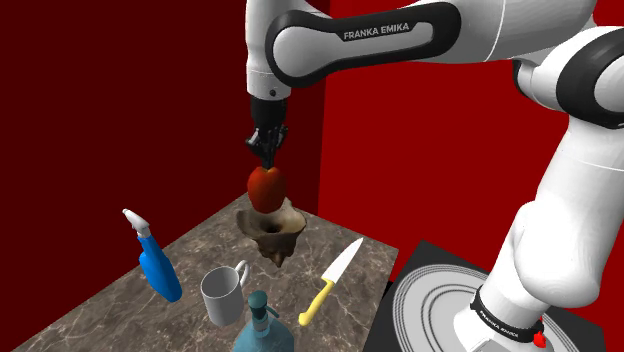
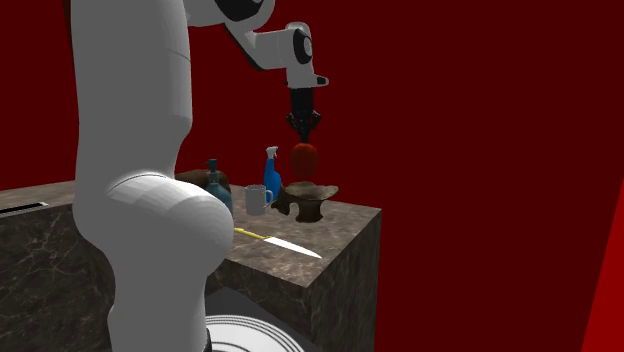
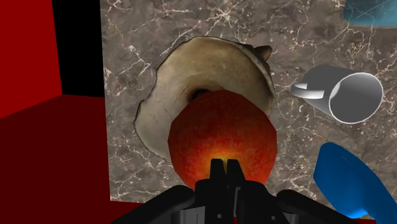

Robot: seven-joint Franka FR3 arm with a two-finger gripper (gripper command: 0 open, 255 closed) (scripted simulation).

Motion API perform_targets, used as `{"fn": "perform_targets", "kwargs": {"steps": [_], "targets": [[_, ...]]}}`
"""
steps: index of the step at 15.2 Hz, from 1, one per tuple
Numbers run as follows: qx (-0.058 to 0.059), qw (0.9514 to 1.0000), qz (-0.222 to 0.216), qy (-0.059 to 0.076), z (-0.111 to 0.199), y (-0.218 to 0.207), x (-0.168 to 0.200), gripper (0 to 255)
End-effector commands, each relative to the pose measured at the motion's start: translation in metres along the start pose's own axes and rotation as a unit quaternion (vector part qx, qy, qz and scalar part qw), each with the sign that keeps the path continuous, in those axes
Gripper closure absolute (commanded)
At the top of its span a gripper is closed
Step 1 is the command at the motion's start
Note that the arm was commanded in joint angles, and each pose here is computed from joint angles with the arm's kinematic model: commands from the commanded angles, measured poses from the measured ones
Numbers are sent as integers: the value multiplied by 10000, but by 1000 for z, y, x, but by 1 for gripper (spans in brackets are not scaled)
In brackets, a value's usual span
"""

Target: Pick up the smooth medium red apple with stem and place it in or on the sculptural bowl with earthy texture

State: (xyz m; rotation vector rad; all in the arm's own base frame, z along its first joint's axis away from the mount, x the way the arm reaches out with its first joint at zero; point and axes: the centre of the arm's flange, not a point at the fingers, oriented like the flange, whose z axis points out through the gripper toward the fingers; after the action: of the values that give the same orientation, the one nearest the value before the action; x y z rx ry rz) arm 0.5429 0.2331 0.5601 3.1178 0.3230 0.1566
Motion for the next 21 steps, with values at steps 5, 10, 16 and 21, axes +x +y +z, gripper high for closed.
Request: {"fn": "perform_targets", "kwargs": {"steps": [5,10,16,21], "targets": [[0,10000,0,2,0,0,0,0],[0,10000,0,2,-13,0,0,0],[0,10000,0,2,-50,0,0,0],[0,10000,0,2,-50,0,0,0]]}}
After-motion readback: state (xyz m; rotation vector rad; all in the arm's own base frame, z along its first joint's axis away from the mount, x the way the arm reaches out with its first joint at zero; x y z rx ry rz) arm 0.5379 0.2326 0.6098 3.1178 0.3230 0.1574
